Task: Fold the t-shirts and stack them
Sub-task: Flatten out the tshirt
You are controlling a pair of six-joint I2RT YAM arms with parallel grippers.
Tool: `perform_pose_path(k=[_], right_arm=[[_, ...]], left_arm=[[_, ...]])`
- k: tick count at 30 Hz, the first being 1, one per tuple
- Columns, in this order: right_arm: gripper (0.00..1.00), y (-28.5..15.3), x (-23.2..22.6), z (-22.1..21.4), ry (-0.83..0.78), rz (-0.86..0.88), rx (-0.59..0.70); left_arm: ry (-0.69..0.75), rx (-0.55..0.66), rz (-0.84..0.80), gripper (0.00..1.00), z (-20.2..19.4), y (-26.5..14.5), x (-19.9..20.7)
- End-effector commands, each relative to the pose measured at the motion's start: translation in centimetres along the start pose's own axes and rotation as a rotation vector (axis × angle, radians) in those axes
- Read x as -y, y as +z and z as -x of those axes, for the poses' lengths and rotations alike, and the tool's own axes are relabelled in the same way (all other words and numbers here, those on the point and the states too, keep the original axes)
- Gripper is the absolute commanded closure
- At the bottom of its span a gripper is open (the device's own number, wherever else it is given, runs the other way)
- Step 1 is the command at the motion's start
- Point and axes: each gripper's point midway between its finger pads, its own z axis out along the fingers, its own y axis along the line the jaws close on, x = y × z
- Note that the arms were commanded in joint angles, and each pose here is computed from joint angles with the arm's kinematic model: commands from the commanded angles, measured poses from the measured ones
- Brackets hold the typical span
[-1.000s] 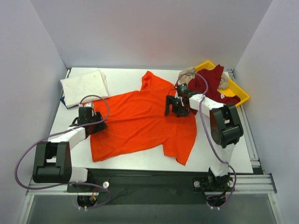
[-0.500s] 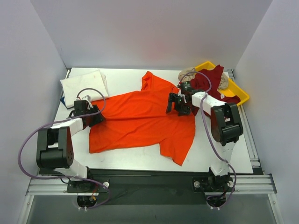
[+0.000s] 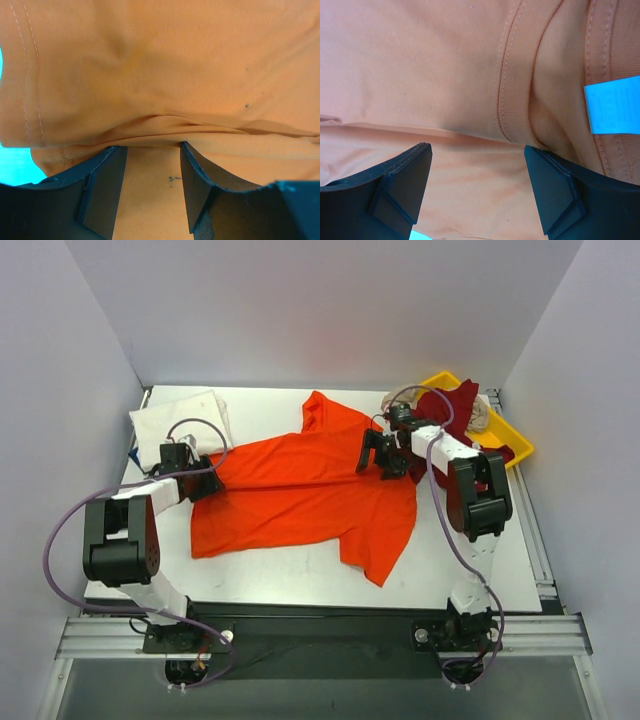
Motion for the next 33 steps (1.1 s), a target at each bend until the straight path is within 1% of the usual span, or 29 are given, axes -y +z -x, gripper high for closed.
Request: perform_pose_path(k=[1, 8, 11, 13, 17, 18, 20, 21, 22, 23, 24, 25, 26, 27, 29, 30, 33], right_arm=[[0.22, 1.5, 3.0, -0.9, 0.018, -0.083, -0.057], [0.22, 1.8, 2.1, 0.8, 0.010, -0.052, -0.065], [0.22, 1.3, 1.5, 1.4, 0.005, -0.035, -0.059], [0.22, 1.0, 1.0, 1.9, -0.002, -0.021, -0.048], [0.22, -0.5, -0.2, 3.0, -0.023, 0.007, -0.005], [0.22, -0.9, -0.7, 3.2, -0.031, 0.015, 0.003], [0.22, -1.8, -1.5, 4.0, -0.044, 0.033, 0.031], [0.22, -2.1, -2.0, 4.0, -0.053, 0.047, 0.034], [0.22, -2.4, -2.3, 4.2, -0.058, 0.055, 0.040], [0.22, -2.9, -2.8, 4.3, -0.063, 0.065, 0.049], [0.22, -3.1, -2.9, 4.3, -0.070, 0.070, 0.051], [0.22, -3.3, -3.3, 4.1, -0.076, 0.076, 0.050], [0.22, -3.8, -3.6, 4.1, -0.080, 0.082, 0.060], [0.22, -3.9, -3.5, 3.8, -0.085, 0.082, 0.060], [0.22, -4.4, -3.9, 3.7, -0.092, 0.093, 0.073], [0.22, -4.5, -4.1, 3.6, -0.094, 0.097, 0.074], [0.23, -4.7, -4.3, 3.0, -0.096, 0.110, 0.076]], left_arm=[[0.034, 0.029, 0.031, 0.43, 1.9, 0.4, -0.4], [0.052, 0.047, 0.074, 0.42, 3.6, 0.7, -0.7], [0.061, 0.052, 0.103, 0.41, 3.7, 0.3, -1.0], [0.066, 0.076, 0.103, 0.38, 4.0, -0.2, -0.8], [0.062, 0.164, 0.113, 0.36, 5.1, -2.4, -0.2], [0.060, 0.218, 0.142, 0.35, 6.1, -3.8, -0.3], [0.061, 0.246, 0.208, 0.35, 5.5, -5.1, -0.8], [0.053, 0.294, 0.213, 0.35, 6.1, -6.6, -0.5], [0.043, 0.286, 0.244, 0.35, 4.7, -6.9, -1.6], [0.066, 0.290, 0.231, 0.35, 3.7, -7.2, -0.4], [0.050, 0.334, 0.257, 0.35, 3.8, -8.4, -0.7], [0.051, 0.336, 0.277, 0.35, 3.1, -8.9, -1.0], [0.064, 0.321, 0.291, 0.35, 1.6, -9.0, -1.2], [0.061, 0.349, 0.312, 0.35, 1.5, -10.2, -1.4], [0.063, 0.349, 0.345, 0.35, 0.2, -11.0, -2.1], [0.061, 0.369, 0.318, 0.35, -0.1, -11.8, -1.3], [0.071, 0.362, 0.332, 0.35, -2.0, -12.9, -1.6]])
